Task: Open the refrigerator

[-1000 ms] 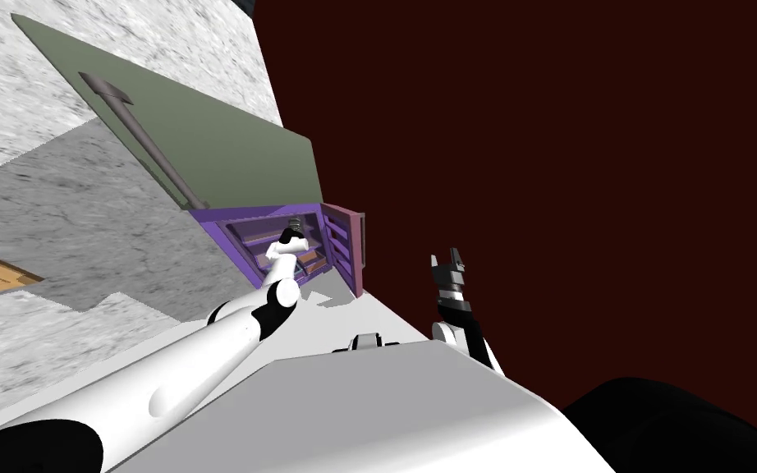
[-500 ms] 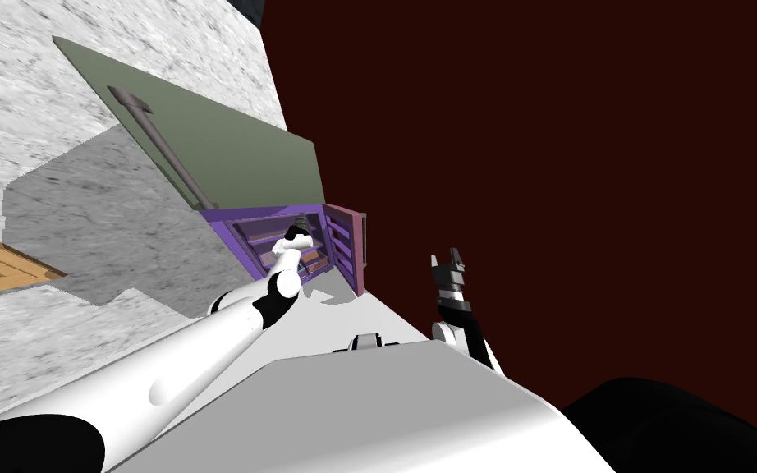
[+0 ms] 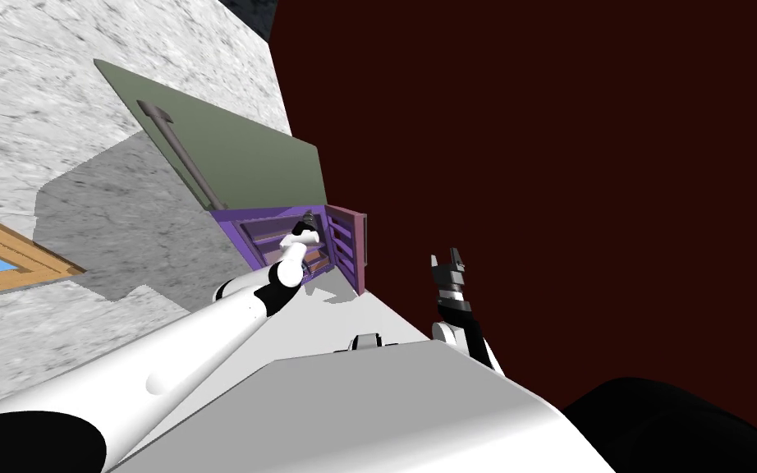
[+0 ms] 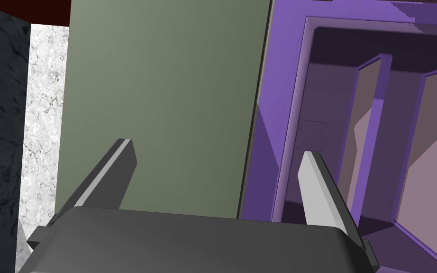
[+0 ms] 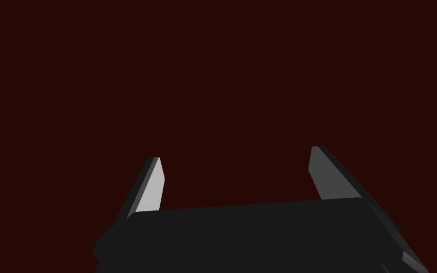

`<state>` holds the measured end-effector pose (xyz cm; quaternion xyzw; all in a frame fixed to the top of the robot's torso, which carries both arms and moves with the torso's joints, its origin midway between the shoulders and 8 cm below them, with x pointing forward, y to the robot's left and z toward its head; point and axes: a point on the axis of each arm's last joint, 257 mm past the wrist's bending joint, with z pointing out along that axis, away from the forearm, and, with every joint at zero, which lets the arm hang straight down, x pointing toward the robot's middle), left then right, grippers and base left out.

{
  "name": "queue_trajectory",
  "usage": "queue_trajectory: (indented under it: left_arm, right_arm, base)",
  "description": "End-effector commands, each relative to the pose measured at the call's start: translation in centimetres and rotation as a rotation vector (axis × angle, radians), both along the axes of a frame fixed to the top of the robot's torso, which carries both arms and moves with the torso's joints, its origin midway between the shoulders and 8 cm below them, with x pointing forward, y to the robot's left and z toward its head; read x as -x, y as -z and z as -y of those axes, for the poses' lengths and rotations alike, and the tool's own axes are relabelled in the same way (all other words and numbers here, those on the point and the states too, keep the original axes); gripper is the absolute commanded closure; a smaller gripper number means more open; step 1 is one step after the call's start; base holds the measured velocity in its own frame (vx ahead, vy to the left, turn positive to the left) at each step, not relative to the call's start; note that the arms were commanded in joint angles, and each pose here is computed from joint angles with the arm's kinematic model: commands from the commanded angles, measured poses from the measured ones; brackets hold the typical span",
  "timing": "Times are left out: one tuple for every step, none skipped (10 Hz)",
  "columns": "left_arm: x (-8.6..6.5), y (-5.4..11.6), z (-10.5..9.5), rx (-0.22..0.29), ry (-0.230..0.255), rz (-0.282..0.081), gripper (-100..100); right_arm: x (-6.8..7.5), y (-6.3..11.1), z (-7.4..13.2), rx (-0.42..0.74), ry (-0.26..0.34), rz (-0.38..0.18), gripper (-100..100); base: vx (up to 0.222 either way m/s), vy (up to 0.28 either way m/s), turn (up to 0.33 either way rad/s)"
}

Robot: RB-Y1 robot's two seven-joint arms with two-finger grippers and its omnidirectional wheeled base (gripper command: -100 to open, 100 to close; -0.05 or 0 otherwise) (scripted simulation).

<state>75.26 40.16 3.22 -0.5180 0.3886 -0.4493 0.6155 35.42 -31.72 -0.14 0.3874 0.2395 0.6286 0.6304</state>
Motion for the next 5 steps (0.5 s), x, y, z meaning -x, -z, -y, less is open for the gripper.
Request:
queue_trajectory:
  left_arm:
    - [-0.1, 0.9, 0.3, 0.003, 0.006, -0.016, -100]
    - [-0.4, -0.7, 0.3, 0.003, 0.006, -0.018, -100]
    - [-0.4, -0.7, 0.3, 0.003, 0.006, -0.018, -100]
    - [-0.5, -1.2, 0.3, 0.003, 0.005, -0.018, -100]
    - [-0.5, -1.8, 0.3, 0.003, 0.005, -0.018, -100]
  right_arm:
    - [0.0, 0.0, 0.0, 0.000, 0.000, 0.000, 0]
    - [0.0, 0.0, 0.0, 0.000, 0.000, 0.000, 0]
    - [0.0, 0.0, 0.0, 0.000, 0.000, 0.000, 0]
    - [0.0, 0.0, 0.0, 0.000, 0.000, 0.000, 0]
    - [0.0, 0.0, 0.0, 0.000, 0.000, 0.000, 0]
  base:
    - [0.006, 0.000, 0.000]
    - [-0.007, 0.002, -0.009]
    - [-0.009, 0.004, -0.004]
    - [-0.011, 0.001, -0.005]
    - [-0.011, -0.001, -0.004]
